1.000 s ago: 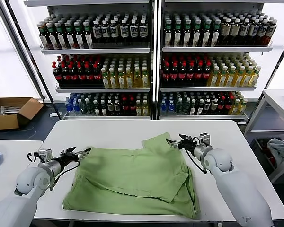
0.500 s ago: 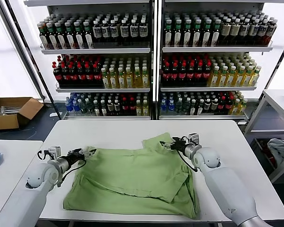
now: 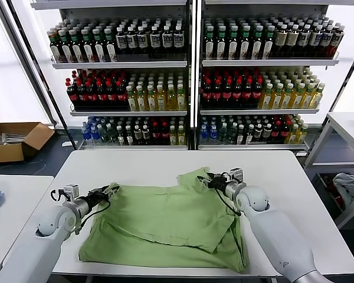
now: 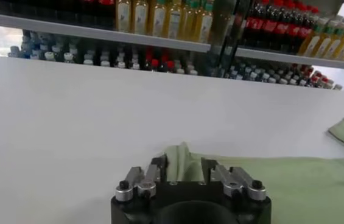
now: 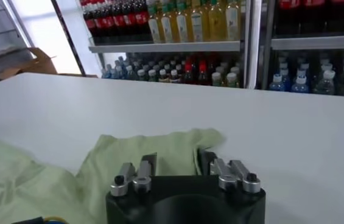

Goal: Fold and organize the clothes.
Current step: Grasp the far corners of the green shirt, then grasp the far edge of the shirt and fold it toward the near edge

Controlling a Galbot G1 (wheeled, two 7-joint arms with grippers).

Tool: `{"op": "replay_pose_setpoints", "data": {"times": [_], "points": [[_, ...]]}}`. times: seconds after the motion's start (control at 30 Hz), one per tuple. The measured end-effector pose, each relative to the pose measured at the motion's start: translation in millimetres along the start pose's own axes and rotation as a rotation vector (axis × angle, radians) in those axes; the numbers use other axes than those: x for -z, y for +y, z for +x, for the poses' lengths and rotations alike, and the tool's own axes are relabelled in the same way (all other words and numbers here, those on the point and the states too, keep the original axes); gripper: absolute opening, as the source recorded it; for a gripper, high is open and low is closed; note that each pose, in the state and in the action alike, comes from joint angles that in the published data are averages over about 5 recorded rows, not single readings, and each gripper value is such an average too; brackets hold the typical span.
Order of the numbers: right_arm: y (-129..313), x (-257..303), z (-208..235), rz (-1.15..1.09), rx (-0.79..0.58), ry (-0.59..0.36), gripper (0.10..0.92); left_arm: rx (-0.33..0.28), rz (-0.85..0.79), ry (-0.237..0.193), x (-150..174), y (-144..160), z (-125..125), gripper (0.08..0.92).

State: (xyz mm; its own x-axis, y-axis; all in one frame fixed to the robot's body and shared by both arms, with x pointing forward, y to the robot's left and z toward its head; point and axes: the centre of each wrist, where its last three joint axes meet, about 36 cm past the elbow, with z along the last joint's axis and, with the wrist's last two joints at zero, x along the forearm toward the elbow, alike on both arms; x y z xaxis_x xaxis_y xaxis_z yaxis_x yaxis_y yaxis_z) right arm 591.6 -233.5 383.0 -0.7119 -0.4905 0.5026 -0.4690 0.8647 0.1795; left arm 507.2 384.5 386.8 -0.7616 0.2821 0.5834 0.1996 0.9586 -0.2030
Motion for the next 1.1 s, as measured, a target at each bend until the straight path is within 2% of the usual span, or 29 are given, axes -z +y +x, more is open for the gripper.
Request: {"op": "replay_pose_setpoints", "data": {"times": [0.23, 0.37, 0.63, 0.93, 1.1], "points": [[6, -1, 0, -0.019, 0.013, -0.016, 0.188, -0.004, -0.020, 0.010, -5, -2, -2, 0.166], [8, -1, 5, -0.035, 0.017, -0.039, 0.116, -0.001, -0.034, -0.002, -6, -4, 0, 0.095], [15, 4, 32, -0.074, 0.023, -0.120, 0.108, 0.004, -0.062, -0.049, -1, -14, 14, 0.090], [26, 0, 88, -0.114, 0.034, -0.209, 0.108, -0.012, -0.075, -0.157, 15, -29, 45, 0.090], [31, -11, 127, -0.127, 0.030, -0.240, 0.108, -0.018, -0.081, -0.203, 17, -35, 66, 0.090]]}}
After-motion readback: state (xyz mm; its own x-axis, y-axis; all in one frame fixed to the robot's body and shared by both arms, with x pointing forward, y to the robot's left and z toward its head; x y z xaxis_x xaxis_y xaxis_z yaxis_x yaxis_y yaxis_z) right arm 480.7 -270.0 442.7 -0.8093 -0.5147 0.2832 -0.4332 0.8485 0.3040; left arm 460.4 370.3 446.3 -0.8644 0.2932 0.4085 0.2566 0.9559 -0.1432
